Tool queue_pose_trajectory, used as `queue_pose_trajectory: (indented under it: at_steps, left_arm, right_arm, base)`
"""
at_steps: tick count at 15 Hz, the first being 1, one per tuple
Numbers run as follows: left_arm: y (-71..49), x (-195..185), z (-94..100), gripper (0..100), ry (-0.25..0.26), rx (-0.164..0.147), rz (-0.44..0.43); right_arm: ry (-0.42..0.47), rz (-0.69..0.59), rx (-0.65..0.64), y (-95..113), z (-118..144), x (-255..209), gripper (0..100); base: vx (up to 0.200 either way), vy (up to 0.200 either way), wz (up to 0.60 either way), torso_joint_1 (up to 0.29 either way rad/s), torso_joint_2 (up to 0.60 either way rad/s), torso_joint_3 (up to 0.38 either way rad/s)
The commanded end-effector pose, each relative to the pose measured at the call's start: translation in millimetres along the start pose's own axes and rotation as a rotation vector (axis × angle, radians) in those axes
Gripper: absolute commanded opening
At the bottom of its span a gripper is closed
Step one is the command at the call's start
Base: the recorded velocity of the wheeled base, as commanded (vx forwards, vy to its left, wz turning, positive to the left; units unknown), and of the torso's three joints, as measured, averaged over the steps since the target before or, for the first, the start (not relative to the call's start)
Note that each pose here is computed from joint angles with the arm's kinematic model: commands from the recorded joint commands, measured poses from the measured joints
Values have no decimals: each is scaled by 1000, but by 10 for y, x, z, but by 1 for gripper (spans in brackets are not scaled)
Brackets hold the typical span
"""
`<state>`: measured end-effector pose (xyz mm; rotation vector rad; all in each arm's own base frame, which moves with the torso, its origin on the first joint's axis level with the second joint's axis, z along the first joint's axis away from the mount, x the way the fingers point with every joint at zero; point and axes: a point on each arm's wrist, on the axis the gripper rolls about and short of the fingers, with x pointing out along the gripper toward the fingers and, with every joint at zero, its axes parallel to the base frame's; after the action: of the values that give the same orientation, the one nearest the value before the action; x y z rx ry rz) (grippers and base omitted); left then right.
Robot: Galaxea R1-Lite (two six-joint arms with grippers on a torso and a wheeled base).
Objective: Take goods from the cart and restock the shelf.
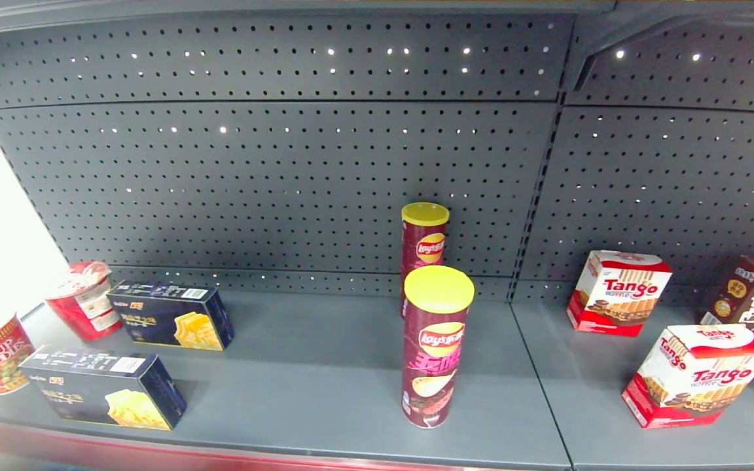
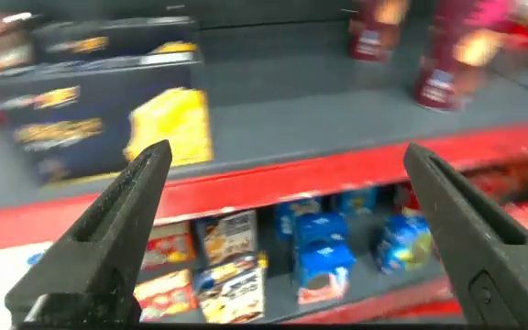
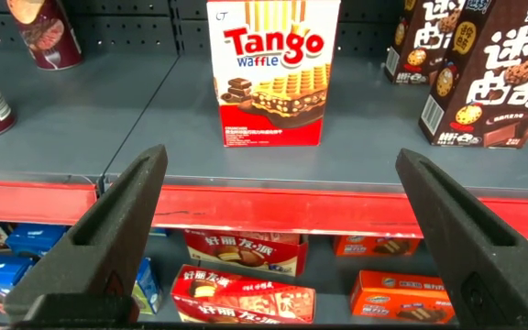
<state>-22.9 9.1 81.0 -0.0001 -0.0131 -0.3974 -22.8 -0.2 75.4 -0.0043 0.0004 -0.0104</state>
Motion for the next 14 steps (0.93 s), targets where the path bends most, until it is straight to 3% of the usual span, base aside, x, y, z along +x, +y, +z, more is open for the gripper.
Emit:
queue_pose_trajectory:
  at_steps: [1,4,5,14]
  left_arm:
    - [5,9,-38,100,13,26,-64]
    - [38,14,-53,100,20,25,-198]
    - [40,14,-53,100,21,20,-163]
    - [47,18,-54,100,16,20,-198]
  right_arm:
    - [1,0,0,0,-1,0,100]
    - [1,0,0,0,-1,0,100]
    - [0,0,0,0,1,0,100]
    - [0,0,0,0,1,0,100]
  base:
    - [0,0,0,0,0,0]
    - [0,0,0,0,0,0]
    - [0,0,0,0,0,0]
    - [0,0,0,0,0,0]
